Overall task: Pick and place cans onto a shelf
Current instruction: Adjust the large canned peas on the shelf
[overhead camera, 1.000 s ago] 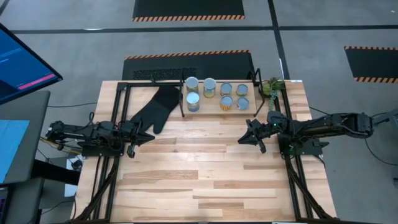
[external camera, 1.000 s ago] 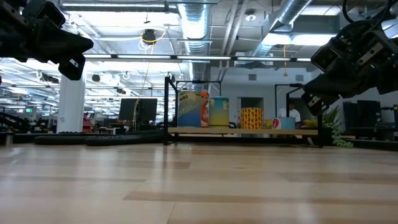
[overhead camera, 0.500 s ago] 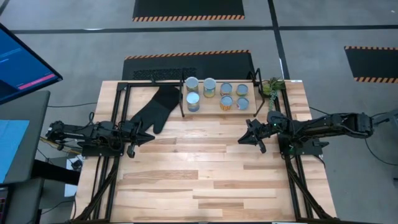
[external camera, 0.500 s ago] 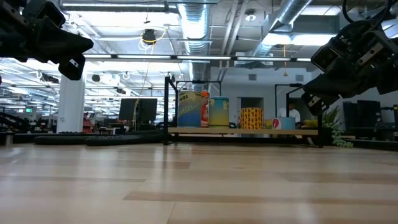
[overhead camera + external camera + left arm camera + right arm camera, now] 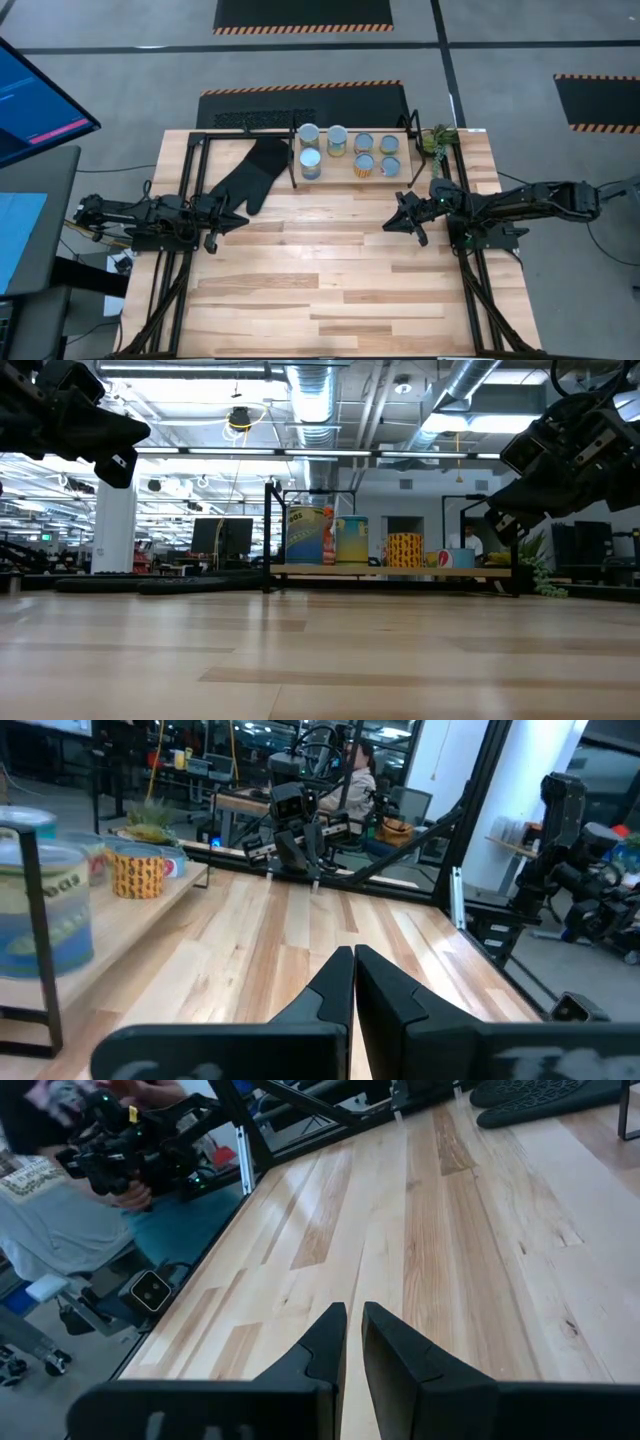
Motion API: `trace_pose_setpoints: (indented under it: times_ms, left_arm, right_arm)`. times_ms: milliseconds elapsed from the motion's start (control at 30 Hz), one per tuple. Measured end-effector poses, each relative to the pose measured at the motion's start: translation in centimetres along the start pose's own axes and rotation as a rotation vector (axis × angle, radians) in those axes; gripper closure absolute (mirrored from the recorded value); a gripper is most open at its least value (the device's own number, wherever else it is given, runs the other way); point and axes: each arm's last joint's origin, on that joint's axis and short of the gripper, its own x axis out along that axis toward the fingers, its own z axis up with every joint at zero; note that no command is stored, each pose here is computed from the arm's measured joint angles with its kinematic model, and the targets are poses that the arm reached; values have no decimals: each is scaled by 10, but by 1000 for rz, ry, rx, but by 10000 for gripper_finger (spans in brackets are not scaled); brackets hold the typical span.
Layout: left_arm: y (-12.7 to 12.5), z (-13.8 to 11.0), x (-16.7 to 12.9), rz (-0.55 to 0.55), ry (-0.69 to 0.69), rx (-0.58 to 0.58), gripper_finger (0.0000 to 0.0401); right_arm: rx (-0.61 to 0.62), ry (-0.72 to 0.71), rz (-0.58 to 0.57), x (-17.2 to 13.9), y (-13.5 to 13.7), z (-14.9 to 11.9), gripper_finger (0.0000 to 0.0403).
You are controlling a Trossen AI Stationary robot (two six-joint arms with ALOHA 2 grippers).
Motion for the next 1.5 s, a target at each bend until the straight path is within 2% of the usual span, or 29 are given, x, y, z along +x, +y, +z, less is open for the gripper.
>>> trace_pose_setpoints:
  times_ms: [67, 233, 367, 500, 633, 733, 933, 1067, 1133, 1300, 1500]
  left_arm:
    - [1, 1, 0, 28, -12, -2, 401]
    - [6, 4, -1, 224, -87, -58, 401]
    - [7, 3, 2, 246, -71, -51, 401]
    - [7, 8, 6, 288, -117, -17, 401]
    - [8, 5, 13, 336, -65, -3, 401]
    - [6, 13, 20, 357, -47, 13, 401]
    - [3, 45, 41, 399, -82, 116, 401]
    - [13, 41, 56, 461, -17, 133, 401]
    - [17, 39, 64, 450, -9, 127, 401]
    - [23, 35, 84, 338, -42, 120, 401]
    - [32, 25, 108, 362, -3, 127, 401]
  right_arm:
    - [0, 0, 0, 0, 0, 0, 339]
    - [0, 0, 0, 0, 0, 0, 339]
    - [0, 0, 0, 0, 0, 0, 339]
    - [0, 0, 0, 0, 0, 0, 339]
    - [4, 5, -1, 0, 0, -1, 339]
    - [12, 17, -5, 0, -1, -2, 339]
    - [27, 37, -11, 0, -1, -4, 339]
    - [34, 47, -14, 0, -1, -5, 339]
    - [34, 47, -14, 0, -1, -5, 339]
    - [35, 49, -14, 0, -1, -5, 339]
    - [42, 58, -17, 0, -2, -7, 339]
